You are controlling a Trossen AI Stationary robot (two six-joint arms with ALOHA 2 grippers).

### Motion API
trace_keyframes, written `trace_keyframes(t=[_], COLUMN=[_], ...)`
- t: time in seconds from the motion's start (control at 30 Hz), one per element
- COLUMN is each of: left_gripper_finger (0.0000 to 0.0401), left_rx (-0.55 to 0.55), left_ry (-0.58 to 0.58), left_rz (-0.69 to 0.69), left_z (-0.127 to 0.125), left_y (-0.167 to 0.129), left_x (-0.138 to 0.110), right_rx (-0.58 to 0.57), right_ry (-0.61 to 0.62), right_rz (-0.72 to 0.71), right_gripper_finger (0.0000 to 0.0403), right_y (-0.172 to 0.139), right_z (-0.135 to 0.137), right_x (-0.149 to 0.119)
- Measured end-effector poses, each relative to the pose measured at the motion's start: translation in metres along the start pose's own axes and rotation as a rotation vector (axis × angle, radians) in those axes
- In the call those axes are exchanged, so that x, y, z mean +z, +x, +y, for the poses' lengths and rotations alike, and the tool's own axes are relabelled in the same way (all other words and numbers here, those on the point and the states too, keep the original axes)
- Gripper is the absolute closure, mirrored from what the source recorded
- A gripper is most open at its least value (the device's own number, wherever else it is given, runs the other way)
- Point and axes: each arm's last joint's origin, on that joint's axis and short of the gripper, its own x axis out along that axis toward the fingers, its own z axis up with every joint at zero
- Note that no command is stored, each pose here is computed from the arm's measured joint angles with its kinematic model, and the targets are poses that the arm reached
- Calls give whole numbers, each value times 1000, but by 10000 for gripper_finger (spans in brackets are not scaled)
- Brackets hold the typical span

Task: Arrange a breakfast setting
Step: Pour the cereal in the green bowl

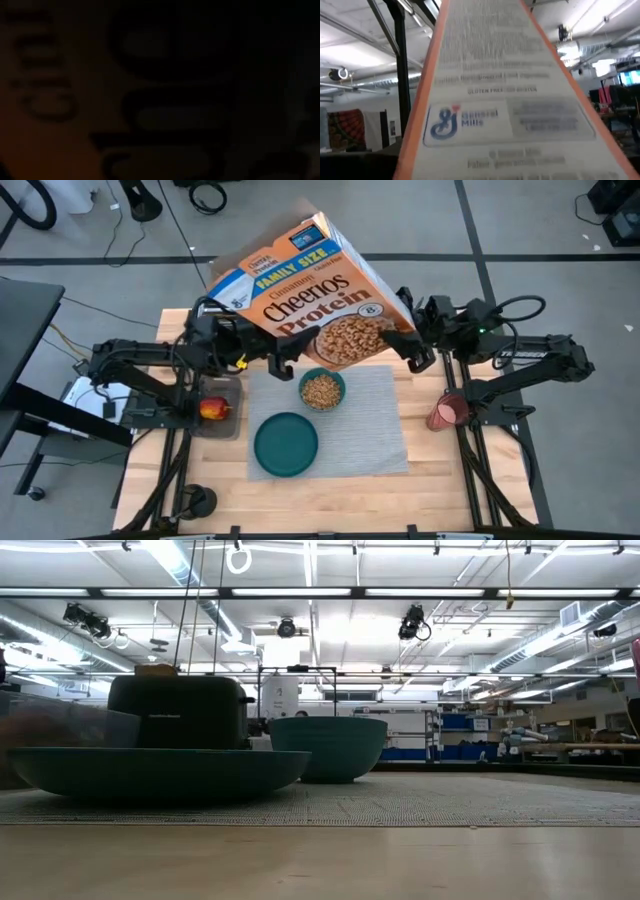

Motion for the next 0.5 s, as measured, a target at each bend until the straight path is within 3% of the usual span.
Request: trace_keyframes(t=[0.3, 0.5], left_gripper_finger=[167, 183], left_rx=[0, -21], left_ry=[16, 47], left_rz=[113, 283], left_z=[3, 1], left_y=[-20, -47], left_x=[31, 50], right_rx=[-19, -36], right_ry=[-70, -143], right_rz=[230, 371], right_gripper_finger=[13, 10], right_y=[5, 3], right_z=[4, 7], right_x=[22, 42])
